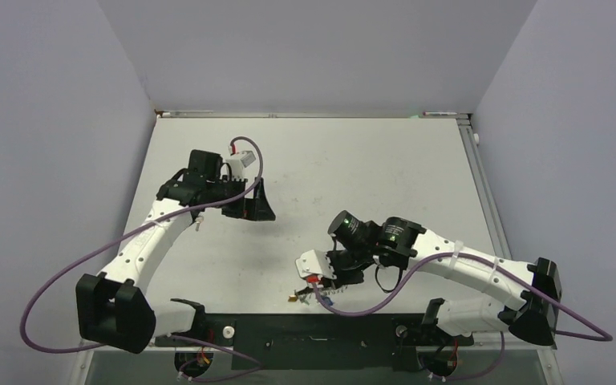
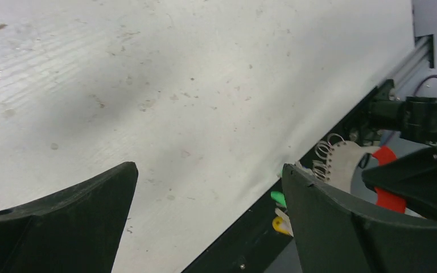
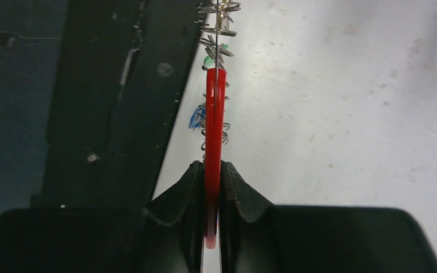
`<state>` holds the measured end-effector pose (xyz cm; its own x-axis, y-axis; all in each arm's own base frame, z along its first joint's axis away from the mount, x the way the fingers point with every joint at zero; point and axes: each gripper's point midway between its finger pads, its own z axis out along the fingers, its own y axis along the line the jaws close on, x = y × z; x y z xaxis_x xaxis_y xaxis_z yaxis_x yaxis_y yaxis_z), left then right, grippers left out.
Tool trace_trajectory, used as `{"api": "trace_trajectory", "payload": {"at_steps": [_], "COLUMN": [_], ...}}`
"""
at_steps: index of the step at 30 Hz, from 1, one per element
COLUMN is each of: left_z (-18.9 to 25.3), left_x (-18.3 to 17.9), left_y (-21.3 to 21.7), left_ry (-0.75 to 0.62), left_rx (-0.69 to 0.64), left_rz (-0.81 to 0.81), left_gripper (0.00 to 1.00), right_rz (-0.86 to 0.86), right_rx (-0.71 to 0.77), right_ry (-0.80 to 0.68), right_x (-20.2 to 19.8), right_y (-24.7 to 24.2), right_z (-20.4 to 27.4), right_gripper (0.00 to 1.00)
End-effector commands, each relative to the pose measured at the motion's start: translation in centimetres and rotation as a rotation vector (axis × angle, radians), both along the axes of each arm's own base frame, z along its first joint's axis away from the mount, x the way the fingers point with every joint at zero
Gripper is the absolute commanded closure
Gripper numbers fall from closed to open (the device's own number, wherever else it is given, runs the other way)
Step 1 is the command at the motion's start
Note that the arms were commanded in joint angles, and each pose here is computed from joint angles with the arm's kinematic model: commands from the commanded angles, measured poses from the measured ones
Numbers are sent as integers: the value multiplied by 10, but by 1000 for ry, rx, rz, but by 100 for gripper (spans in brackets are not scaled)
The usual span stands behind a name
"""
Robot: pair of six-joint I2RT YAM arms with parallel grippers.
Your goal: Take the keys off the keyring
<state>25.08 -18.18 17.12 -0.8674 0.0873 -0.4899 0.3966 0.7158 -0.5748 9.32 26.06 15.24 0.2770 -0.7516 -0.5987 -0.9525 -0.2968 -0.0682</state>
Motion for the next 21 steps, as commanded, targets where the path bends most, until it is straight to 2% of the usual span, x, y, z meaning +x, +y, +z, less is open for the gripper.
{"api": "trace_trajectory", "payload": {"at_steps": [1, 4, 8, 15, 21], "left_z": [7, 14, 13, 12, 13], "left_x": [18, 15, 17, 18, 24], "left_y": [23, 27, 31, 31, 39], "left_ry": [-186, -243, -235, -224, -222], "left_rx": [108, 104, 102, 103, 125], "left_rz": [77, 90, 107, 109, 137], "left_gripper": [4, 4, 4, 4, 4], "right_rz": [128, 203, 257, 252, 226], "right_rx": [-32, -88, -161, -298, -306], "right_ry": [165, 260, 267, 401, 392], "right_x": [-42, -62, -54, 17, 72], "right_y": [-2, -11, -12, -12, 1], "right_z": [4, -2, -17, -44, -71], "right_gripper": [95, 95, 95, 95, 95]}}
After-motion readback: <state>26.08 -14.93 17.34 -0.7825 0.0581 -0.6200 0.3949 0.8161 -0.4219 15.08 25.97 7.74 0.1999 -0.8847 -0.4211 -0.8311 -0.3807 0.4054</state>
